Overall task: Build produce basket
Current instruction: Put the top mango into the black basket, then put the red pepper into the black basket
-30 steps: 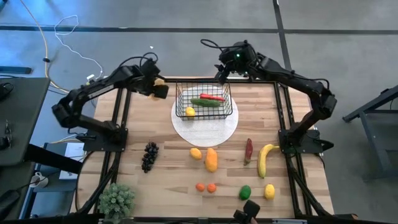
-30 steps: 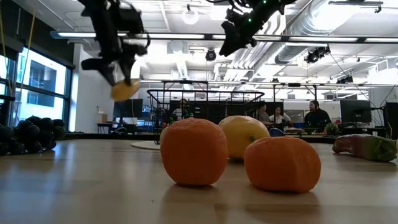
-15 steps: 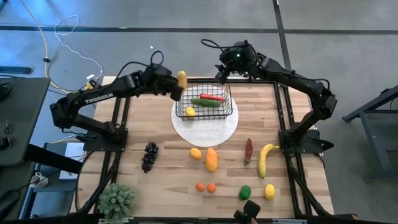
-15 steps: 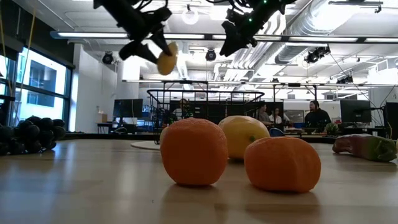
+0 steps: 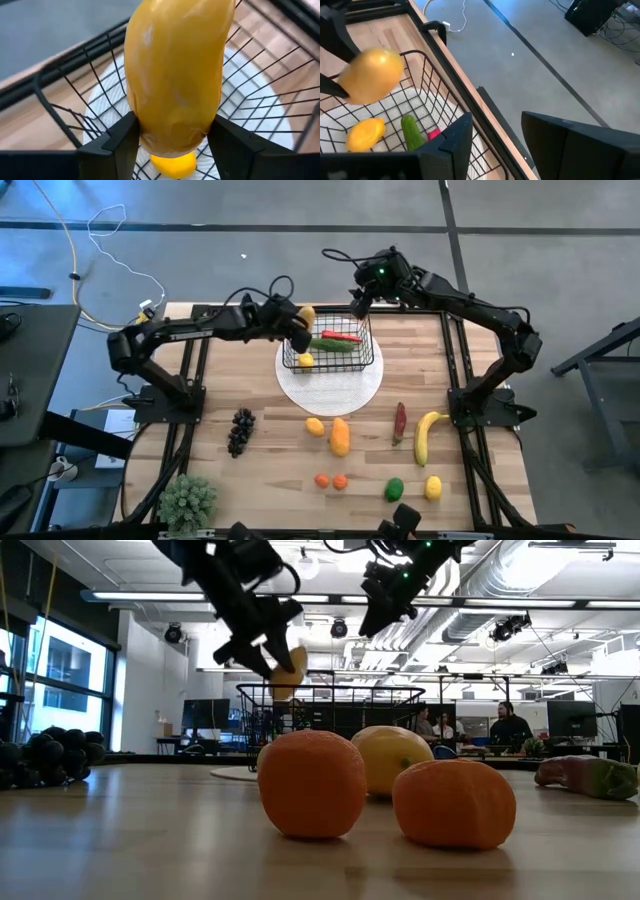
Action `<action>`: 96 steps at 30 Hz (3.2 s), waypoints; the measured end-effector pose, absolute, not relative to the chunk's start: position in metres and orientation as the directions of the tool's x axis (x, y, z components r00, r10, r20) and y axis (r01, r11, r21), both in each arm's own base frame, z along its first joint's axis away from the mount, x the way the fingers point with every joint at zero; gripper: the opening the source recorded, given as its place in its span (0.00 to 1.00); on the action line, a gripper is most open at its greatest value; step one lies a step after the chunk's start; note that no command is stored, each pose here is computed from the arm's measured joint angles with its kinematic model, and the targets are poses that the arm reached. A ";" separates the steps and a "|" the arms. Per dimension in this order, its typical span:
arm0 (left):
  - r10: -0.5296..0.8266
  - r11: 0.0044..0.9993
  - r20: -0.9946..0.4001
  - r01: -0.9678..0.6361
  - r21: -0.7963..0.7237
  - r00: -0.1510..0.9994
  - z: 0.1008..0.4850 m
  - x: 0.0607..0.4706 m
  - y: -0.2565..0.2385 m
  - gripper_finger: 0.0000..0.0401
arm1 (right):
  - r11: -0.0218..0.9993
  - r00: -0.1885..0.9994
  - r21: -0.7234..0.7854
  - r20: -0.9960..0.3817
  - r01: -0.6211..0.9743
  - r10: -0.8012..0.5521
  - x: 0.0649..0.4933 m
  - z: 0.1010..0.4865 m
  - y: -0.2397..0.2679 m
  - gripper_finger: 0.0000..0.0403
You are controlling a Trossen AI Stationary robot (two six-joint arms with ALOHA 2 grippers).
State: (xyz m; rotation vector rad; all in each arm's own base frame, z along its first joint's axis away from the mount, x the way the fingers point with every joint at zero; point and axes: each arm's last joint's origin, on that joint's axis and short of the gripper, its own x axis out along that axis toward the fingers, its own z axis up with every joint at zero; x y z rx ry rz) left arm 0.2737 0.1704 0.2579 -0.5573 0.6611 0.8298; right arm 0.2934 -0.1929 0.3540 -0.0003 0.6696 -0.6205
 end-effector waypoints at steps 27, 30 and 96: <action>0.457 0.518 -0.777 -0.840 -0.163 0.432 0.231 0.277 0.188 0.69 | 0.765 0.528 -0.184 -0.624 0.618 -0.576 0.282 0.356 -0.188 0.37; 0.456 0.518 -0.778 -0.839 -0.164 0.433 0.231 0.277 0.187 0.70 | 0.762 0.533 -0.178 -0.617 0.623 -0.580 0.276 0.362 -0.184 0.37; 0.323 0.774 -0.679 -0.597 -0.212 0.660 0.337 0.199 0.095 0.67 | 0.270 0.313 0.281 -0.946 0.921 -0.084 0.221 0.260 0.057 0.42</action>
